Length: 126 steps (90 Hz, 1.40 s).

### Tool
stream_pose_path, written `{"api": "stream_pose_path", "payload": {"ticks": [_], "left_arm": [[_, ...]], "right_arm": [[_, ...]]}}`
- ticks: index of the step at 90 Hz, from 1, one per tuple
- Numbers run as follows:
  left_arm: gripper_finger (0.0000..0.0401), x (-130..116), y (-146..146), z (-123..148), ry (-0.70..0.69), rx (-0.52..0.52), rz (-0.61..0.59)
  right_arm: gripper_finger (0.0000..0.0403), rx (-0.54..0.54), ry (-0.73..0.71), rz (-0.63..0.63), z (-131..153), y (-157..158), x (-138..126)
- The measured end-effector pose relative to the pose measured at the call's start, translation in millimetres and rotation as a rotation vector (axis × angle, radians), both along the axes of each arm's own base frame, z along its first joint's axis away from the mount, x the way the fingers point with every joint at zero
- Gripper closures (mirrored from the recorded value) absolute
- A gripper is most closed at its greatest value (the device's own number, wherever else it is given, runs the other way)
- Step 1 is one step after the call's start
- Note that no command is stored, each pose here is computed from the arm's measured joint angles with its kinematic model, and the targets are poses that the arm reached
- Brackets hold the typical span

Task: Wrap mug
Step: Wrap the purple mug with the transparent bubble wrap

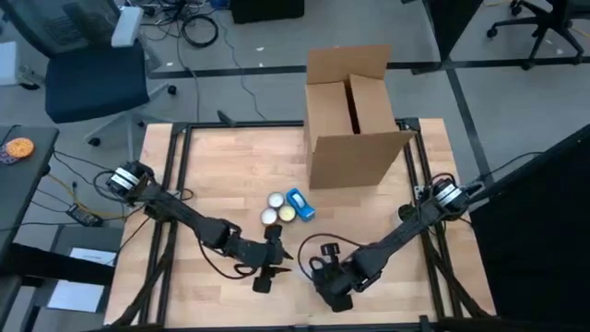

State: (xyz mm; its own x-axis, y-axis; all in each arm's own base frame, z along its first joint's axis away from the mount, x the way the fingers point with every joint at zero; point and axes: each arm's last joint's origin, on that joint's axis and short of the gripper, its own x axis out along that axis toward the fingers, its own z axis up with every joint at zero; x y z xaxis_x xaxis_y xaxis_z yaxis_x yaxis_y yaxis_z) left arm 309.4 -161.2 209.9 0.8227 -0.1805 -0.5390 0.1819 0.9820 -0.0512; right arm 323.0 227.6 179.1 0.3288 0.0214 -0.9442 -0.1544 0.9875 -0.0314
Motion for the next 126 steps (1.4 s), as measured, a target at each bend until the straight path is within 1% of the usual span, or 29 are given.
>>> {"api": "stream_pose_path", "payload": {"ticks": [9,22,26,35,42,51,58,68,78,83,89,100,112,126], "left_arm": [[0.0264,0,0,-1,0.008,0.003,0.001],[0.0264,0,0,-1,0.011,-0.007,0.007],[0.0264,0,0,-3,0.015,-0.013,0.012],[0.0264,4,-3,-9,0.016,-0.024,0.017],[0.0264,9,-6,-19,0.019,-0.045,0.03],[0.0263,16,-9,-33,0.015,-0.069,0.04],[0.0259,18,-10,-37,0.011,-0.078,0.031],[0.0253,20,-11,-35,-0.017,-0.092,0.029],[0.0249,24,-11,-30,-0.076,-0.118,0.04],[0.0248,27,-10,-31,-0.095,-0.121,0.056],[0.0248,29,-6,-37,-0.077,-0.111,0.081],[0.0248,36,-2,-44,-0.098,-0.139,0.107],[0.0248,42,-2,-41,-0.168,-0.181,0.098],[0.0248,43,-4,-39,-0.19,-0.19,0.051]], "right_arm": [[0.0402,-0.001,0.005,0.0,16,-1,-2],[0.0402,0.019,-0.076,-0.011,58,-3,-4],[0.0402,0.014,-0.089,-0.022,66,-5,-6],[0.0402,-0.015,-0.104,-0.048,73,-7,-10],[0.0402,-0.027,-0.126,-0.061,75,-7,-11],[0.0403,-0.022,-0.134,-0.072,69,-4,-8],[0.0403,-0.033,-0.106,-0.08,55,-1,-5],[0.0403,-0.036,-0.079,-0.068,39,5,-1],[0.0403,-0.04,-0.029,-0.051,24,9,1],[0.0403,-0.037,-0.018,-0.047,22,9,1],[0.0403,-0.034,-0.01,-0.045,20,10,2],[0.0403,-0.03,-0.008,-0.044,20,10,2],[0.0403,-0.033,-0.004,-0.044,18,10,2],[0.0403,-0.037,0.011,-0.05,14,9,1]]}}
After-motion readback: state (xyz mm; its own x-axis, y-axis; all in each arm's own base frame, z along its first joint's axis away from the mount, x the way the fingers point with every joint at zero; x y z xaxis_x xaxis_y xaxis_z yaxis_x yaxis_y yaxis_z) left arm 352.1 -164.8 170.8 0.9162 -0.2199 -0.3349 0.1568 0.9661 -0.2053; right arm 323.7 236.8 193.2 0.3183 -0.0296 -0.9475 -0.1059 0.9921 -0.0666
